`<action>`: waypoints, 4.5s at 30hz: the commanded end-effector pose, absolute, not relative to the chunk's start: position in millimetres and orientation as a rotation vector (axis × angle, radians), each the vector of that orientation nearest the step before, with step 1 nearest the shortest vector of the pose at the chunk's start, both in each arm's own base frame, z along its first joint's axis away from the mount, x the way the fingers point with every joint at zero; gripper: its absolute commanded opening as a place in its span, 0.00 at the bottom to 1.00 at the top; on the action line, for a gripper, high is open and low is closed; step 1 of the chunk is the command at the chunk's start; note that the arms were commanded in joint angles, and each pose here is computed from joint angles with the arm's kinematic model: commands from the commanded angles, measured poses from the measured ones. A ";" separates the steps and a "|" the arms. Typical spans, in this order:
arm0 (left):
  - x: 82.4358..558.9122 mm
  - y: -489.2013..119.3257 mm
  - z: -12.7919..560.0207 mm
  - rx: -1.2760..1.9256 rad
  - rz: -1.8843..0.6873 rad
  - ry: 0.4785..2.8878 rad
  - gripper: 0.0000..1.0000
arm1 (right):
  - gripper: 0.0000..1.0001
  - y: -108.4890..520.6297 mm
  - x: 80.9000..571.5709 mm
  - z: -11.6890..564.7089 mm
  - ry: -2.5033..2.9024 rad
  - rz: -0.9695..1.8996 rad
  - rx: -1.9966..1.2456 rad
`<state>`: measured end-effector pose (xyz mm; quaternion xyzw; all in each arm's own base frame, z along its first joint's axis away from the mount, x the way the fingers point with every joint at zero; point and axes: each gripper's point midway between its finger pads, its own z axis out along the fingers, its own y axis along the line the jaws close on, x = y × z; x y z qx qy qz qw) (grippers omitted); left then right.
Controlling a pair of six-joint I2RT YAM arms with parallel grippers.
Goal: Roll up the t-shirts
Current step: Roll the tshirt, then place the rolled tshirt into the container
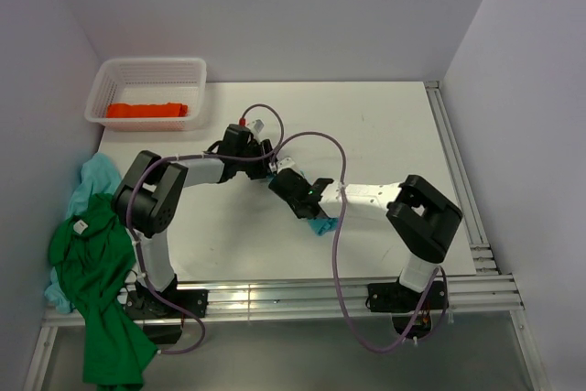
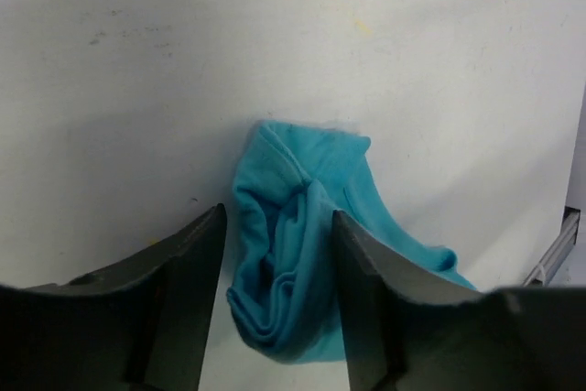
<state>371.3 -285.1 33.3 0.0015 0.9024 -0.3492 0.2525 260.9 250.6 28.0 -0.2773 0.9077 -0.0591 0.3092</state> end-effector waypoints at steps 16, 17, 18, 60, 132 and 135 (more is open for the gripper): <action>343.9 -266.2 33.8 -0.031 -1.198 2.432 0.80 | 0.00 262.2 254.1 24.1 2.501 0.183 -0.668; 342.5 -267.3 33.1 -0.025 -1.210 2.439 0.80 | 0.00 262.3 254.2 24.4 2.501 0.183 -0.668; 342.0 -268.2 32.0 -0.017 -1.217 2.445 0.80 | 0.00 262.2 254.3 24.2 2.501 0.181 -0.673; 332.8 -251.2 40.4 -0.127 -0.999 2.246 0.00 | 1.00 191.7 229.2 101.9 2.314 0.876 0.590; 370.7 -210.9 144.9 -0.254 -0.744 2.178 0.00 | 0.00 286.2 333.9 157.2 2.195 1.272 0.207; 395.1 -183.7 171.2 -0.314 -0.699 2.130 0.00 | 0.00 296.5 350.8 180.3 2.139 1.291 0.184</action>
